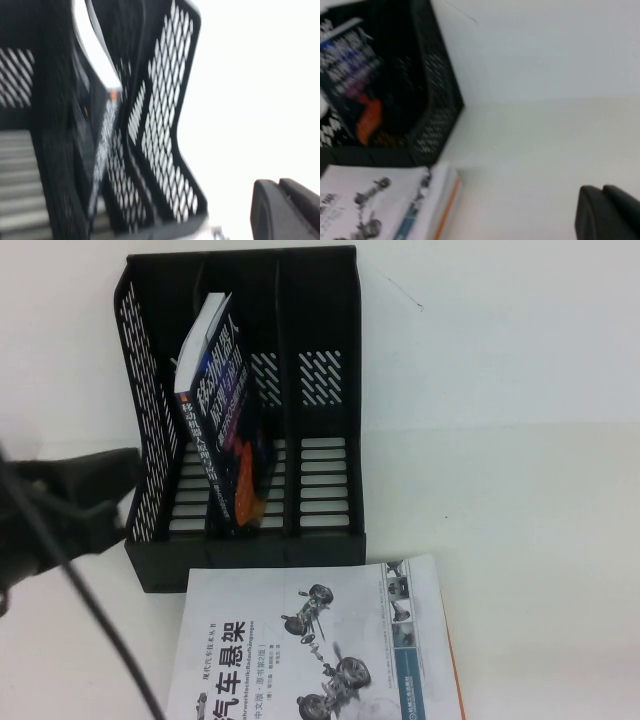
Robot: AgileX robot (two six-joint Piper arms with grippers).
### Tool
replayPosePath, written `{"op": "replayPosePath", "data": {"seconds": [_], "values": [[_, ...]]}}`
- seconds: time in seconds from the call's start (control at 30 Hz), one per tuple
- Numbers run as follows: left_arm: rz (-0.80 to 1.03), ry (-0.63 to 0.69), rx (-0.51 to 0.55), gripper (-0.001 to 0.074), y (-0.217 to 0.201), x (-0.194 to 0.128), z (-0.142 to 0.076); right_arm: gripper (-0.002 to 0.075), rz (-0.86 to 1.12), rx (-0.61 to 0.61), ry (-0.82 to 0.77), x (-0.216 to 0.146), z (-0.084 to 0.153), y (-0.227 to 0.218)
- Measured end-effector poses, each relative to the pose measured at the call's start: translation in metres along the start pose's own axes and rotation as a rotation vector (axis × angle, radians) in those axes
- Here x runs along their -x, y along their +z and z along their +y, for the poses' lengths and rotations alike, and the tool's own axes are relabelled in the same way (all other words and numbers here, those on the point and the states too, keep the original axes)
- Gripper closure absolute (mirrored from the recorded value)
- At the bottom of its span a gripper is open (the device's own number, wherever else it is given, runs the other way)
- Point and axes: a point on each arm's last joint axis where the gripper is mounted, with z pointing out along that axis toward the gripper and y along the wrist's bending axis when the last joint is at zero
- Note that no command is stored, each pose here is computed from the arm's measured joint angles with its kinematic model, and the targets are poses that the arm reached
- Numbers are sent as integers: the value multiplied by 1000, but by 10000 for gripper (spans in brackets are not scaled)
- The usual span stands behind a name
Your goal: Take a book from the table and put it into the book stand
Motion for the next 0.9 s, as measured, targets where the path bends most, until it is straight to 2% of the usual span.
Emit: {"op": "replayPosePath", "data": {"seconds": [0.17,0.3,0.47,0.9], "values": [[-152,40,-13,735,-20,-6,-2,721,-41,78,42,-18,7,21],[-207,180,-61,736,-31,-7,-10,721,21,76,134,-39,6,34],[-221,322,-164,736,-39,-10,-22,721,30,85,152,-47,7,40],[-229,339,-193,737,-39,-10,-25,721,29,90,159,-48,7,40]]}}
